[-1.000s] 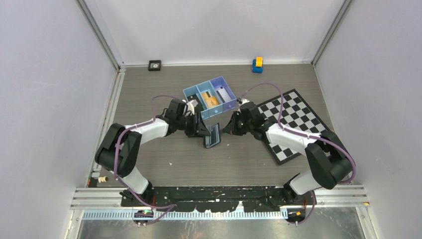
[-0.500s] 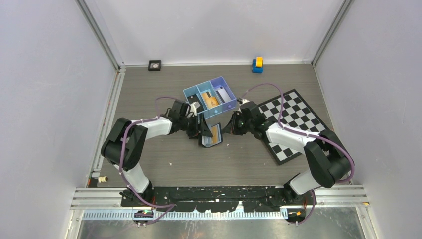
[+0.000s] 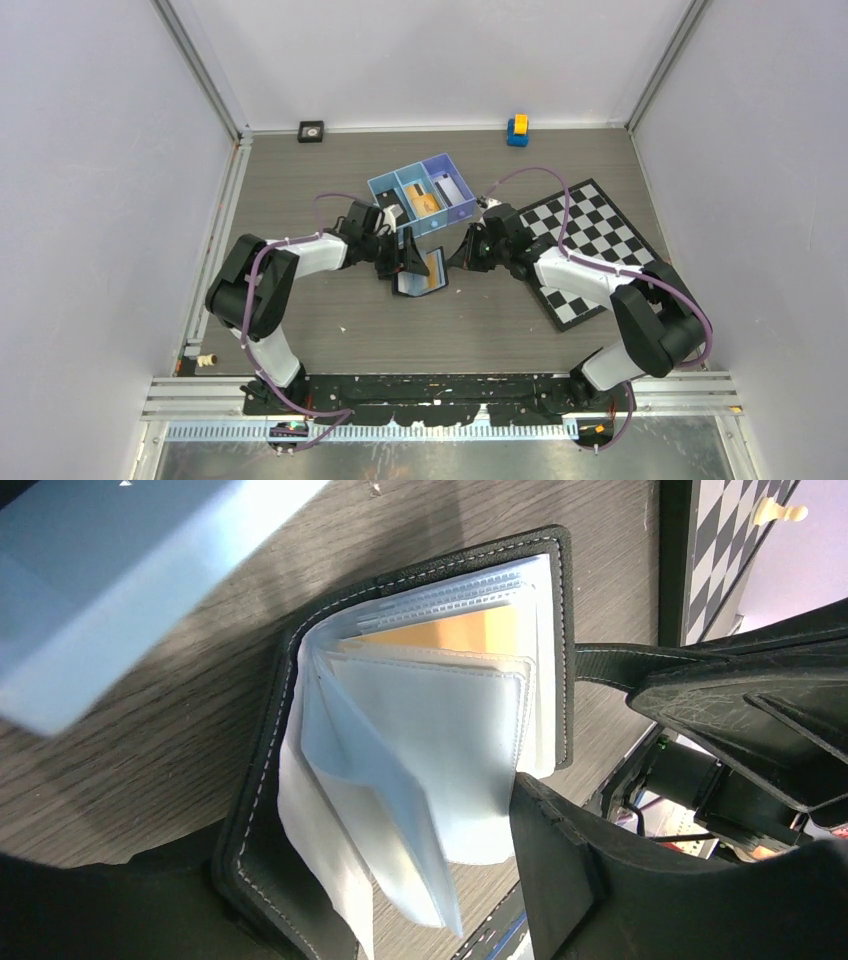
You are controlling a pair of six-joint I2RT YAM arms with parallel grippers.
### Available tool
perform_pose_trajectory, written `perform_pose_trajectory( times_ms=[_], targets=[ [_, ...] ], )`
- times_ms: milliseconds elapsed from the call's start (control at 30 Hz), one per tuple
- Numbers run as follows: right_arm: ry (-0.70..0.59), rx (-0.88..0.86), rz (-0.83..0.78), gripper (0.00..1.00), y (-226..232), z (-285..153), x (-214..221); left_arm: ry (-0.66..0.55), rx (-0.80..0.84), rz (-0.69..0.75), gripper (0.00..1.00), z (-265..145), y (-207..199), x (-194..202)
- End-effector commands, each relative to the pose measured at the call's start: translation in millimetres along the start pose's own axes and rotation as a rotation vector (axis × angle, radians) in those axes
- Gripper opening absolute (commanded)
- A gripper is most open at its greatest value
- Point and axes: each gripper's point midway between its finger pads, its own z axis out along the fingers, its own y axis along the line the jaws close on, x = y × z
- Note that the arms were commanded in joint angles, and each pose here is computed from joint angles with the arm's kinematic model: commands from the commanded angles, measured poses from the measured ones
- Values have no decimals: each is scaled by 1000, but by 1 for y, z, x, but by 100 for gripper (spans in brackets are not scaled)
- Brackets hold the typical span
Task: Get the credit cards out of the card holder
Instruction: Remove the credit card from the card holder.
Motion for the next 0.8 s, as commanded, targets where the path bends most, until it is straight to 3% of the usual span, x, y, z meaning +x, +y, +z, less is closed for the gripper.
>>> perform_pose_trajectory(
  times_ms=[0, 767],
  targets=[
    [-47, -47, -11, 1, 17, -1, -19, 21, -81, -4, 69, 2, 20, 6],
    [-40, -78, -13, 0, 23, -3, -18, 44, -103, -13, 77, 7, 27, 10]
  ],
)
